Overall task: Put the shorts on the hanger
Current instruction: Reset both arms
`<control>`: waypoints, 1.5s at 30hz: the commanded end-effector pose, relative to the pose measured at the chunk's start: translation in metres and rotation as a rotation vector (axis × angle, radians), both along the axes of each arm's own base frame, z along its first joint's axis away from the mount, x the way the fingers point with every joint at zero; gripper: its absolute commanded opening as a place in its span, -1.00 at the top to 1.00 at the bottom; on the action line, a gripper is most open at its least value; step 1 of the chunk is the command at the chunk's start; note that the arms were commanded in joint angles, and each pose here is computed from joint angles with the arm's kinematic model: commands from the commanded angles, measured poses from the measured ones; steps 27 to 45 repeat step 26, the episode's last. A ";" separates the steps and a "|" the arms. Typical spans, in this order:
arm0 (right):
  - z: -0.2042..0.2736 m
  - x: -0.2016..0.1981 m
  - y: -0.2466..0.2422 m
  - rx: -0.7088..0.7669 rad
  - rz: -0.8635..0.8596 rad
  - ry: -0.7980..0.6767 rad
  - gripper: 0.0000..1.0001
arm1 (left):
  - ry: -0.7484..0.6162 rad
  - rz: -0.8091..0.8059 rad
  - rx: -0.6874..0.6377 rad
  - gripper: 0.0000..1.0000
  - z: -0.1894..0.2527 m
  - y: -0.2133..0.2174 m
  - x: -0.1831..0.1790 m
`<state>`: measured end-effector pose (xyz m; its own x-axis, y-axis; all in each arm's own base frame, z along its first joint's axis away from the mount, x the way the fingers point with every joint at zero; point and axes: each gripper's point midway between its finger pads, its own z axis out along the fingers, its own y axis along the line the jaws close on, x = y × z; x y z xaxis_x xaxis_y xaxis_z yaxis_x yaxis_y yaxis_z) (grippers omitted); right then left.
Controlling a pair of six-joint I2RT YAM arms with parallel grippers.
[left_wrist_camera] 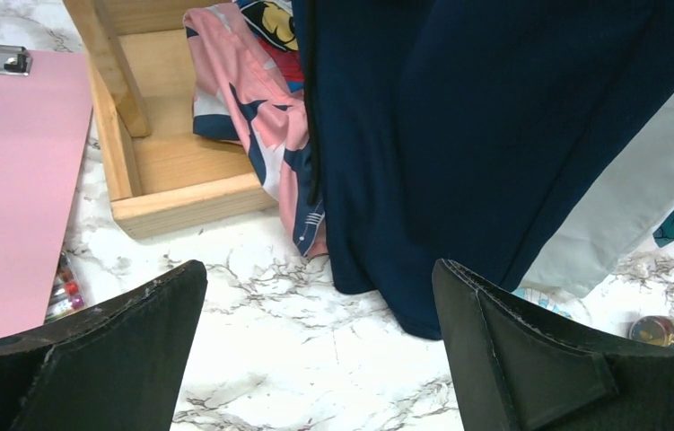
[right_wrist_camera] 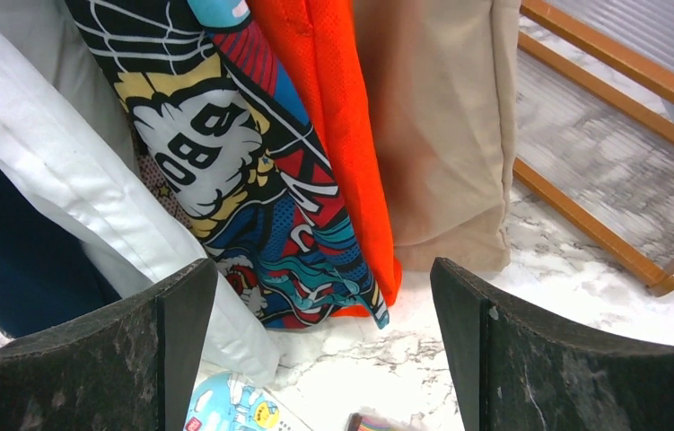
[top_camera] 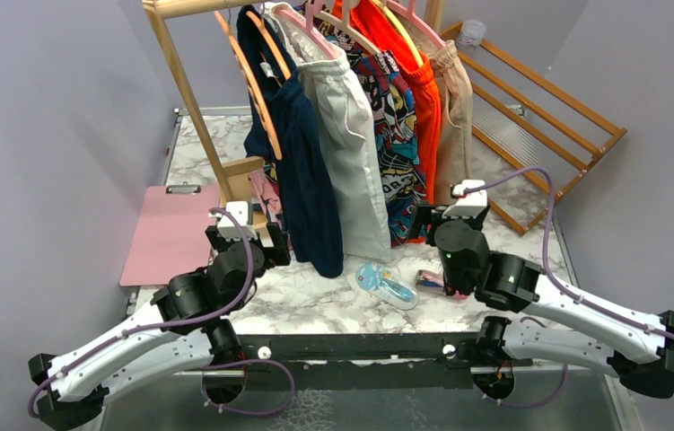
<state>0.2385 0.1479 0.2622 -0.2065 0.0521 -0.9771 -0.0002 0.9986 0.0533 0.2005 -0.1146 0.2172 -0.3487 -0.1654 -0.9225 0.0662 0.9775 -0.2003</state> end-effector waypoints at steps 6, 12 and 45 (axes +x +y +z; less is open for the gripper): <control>0.013 0.000 -0.007 0.040 -0.008 -0.077 -0.82 | -0.053 0.003 -0.004 -0.98 0.004 0.010 -0.001; 0.004 -0.001 0.003 0.038 0.046 -0.056 -0.82 | -0.043 -0.013 0.016 -0.98 -0.001 0.006 -0.001; -0.008 0.000 0.007 0.040 0.049 -0.045 -0.81 | -0.090 -0.102 -0.002 -0.98 0.005 0.001 -0.006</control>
